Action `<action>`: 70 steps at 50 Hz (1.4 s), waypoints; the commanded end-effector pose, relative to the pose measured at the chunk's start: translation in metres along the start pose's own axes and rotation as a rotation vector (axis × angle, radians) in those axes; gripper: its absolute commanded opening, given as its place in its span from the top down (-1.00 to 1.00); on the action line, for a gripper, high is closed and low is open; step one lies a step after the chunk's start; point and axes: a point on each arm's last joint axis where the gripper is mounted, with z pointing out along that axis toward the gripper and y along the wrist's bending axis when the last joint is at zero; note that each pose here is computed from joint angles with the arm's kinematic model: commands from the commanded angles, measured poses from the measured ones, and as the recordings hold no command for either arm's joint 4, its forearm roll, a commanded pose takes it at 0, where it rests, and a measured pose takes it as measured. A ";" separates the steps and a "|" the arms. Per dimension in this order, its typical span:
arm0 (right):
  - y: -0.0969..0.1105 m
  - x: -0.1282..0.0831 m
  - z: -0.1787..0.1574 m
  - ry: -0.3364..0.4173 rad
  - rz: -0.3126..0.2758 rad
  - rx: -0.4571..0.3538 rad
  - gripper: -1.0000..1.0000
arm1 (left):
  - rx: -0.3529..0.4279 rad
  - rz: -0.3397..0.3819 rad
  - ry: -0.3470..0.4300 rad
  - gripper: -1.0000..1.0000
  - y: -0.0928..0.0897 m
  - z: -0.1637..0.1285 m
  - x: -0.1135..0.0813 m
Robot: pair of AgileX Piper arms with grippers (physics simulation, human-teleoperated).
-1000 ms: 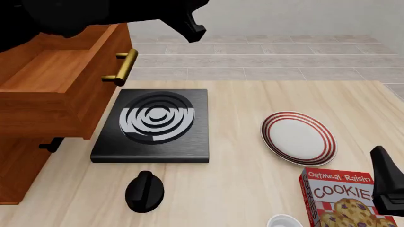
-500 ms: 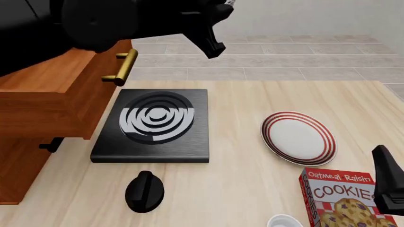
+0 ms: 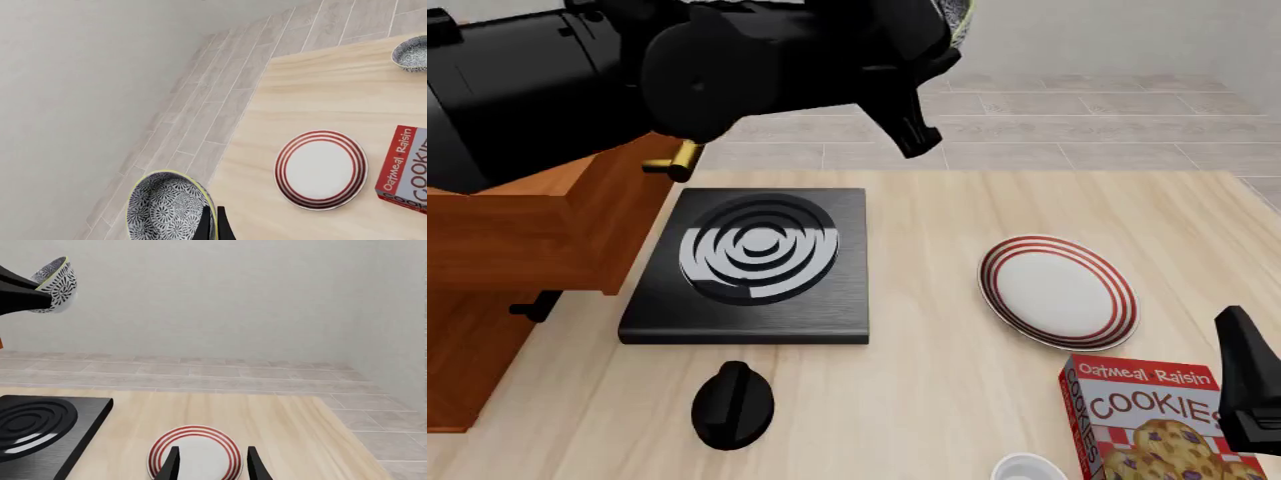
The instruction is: Pick the akita bowl in the top layer of the wooden cabinet and place it on the plate.
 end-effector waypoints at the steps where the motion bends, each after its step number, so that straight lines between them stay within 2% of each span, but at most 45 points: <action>1: 0.000 0.000 0.000 -0.002 -0.001 0.001 -1.00 | 0.024 0.028 -0.010 1.00 -0.011 0.012 -0.004; 3: 0.000 0.000 0.000 -0.003 -0.001 0.001 -1.00 | 0.031 0.003 -0.002 1.00 -0.011 0.015 -0.005; 18: 0.000 -0.001 0.000 -0.006 -0.009 -0.002 -1.00 | 0.079 -0.008 0.009 1.00 -0.026 0.030 -0.007; 30: 0.000 -0.001 0.000 -0.008 -0.011 -0.001 -1.00 | 0.137 -0.070 0.043 1.00 -0.037 0.044 -0.016; 36: 0.000 -0.001 0.000 -0.009 -0.011 -0.001 -1.00 | 0.139 -0.065 0.042 1.00 -0.038 0.046 -0.016; 49: 0.000 -0.001 0.000 -0.010 -0.013 0.002 -1.00 | 0.164 -0.100 0.067 1.00 -0.044 0.058 -0.019; 59: 0.000 -0.002 0.000 -0.011 -0.013 0.002 -1.00 | 0.196 -0.163 0.101 1.00 -0.049 0.070 -0.026; 70: 0.000 -0.001 0.000 -0.009 -0.009 0.007 -1.00 | 0.206 -0.198 0.123 1.00 -0.050 0.079 -0.028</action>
